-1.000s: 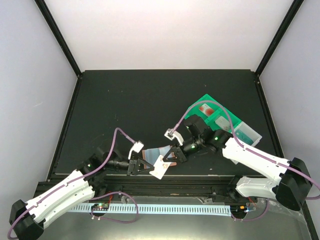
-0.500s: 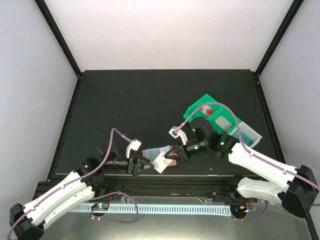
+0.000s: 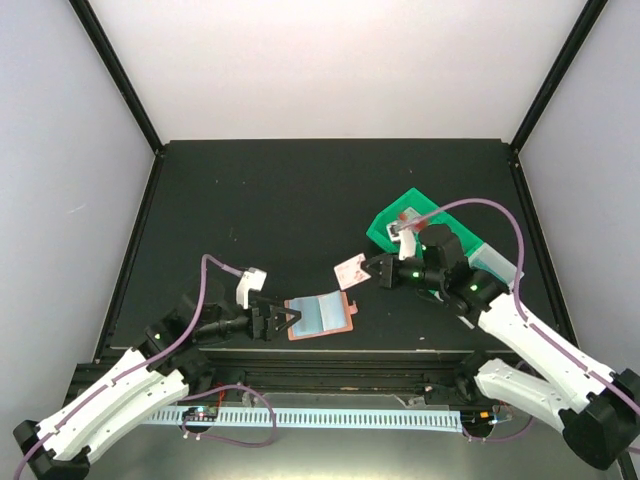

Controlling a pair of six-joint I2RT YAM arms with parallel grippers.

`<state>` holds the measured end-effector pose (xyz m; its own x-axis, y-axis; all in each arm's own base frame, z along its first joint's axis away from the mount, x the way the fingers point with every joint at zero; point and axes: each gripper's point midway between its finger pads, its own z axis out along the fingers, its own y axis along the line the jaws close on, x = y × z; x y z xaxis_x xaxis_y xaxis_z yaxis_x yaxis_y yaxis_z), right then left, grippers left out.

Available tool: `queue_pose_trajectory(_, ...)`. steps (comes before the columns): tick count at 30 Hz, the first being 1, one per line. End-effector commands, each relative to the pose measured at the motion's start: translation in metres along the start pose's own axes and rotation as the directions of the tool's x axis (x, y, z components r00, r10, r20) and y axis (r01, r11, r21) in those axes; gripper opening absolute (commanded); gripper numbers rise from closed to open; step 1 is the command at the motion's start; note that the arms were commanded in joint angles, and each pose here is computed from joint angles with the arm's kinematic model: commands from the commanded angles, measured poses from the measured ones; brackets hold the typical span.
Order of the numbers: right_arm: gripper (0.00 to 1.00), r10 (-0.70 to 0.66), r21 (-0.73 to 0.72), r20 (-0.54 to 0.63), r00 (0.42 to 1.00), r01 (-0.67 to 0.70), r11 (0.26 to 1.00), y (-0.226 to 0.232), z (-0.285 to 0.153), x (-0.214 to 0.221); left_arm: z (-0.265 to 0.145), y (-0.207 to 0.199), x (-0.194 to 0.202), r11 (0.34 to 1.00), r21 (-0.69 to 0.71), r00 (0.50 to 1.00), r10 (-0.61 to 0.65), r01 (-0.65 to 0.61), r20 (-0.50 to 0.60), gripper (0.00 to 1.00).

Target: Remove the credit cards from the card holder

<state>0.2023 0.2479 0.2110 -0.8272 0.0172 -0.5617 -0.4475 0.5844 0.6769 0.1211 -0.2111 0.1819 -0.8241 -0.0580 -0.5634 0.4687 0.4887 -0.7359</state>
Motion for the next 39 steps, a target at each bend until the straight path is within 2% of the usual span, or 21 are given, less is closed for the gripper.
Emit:
queue_pose_trajectory(1, 0.01, 0.101, 0.182, 0.202, 0.974, -0.139, 0.973, -0.042, -0.022, -0.029, -0.007, 0.005, -0.011, 0.998, -0.068, 0.999, 0.017, -0.014, 0.047, 0.99)
queue_pose_trajectory(6, 0.01, 0.141, 0.34, 0.37, 0.918, -0.275, 0.899, -0.089, -0.054, -0.049, -0.006, 0.008, -0.01, 0.997, -0.077, 0.999, 0.018, -0.014, 0.042, 0.99)
queue_pose_trajectory(12, 0.01, 0.103, 0.493, 0.534, 0.839, -0.408, 0.769, -0.138, -0.094, -0.068, -0.001, 0.013, -0.007, 0.997, -0.074, 0.999, 0.015, -0.012, 0.038, 0.99)
queue_pose_trajectory(19, 0.01, 0.054, 0.587, 0.615, 0.787, -0.502, 0.635, -0.182, -0.124, -0.079, 0.0, 0.014, -0.005, 0.998, -0.068, 0.999, 0.016, -0.013, 0.037, 0.99)
queue_pose_trajectory(24, 0.01, 0.038, 0.606, 0.645, 0.763, -0.541, 0.583, -0.203, -0.131, -0.084, 0.0, 0.014, -0.004, 0.998, -0.064, 0.999, 0.013, -0.011, 0.039, 0.99)
queue_pose_trajectory(39, 0.01, 0.07, 0.568, 0.712, 0.698, -0.633, 0.526, -0.255, -0.124, -0.079, 0.001, 0.012, -0.005, 0.999, -0.043, 0.998, -0.014, 0.016, 0.053, 0.99)
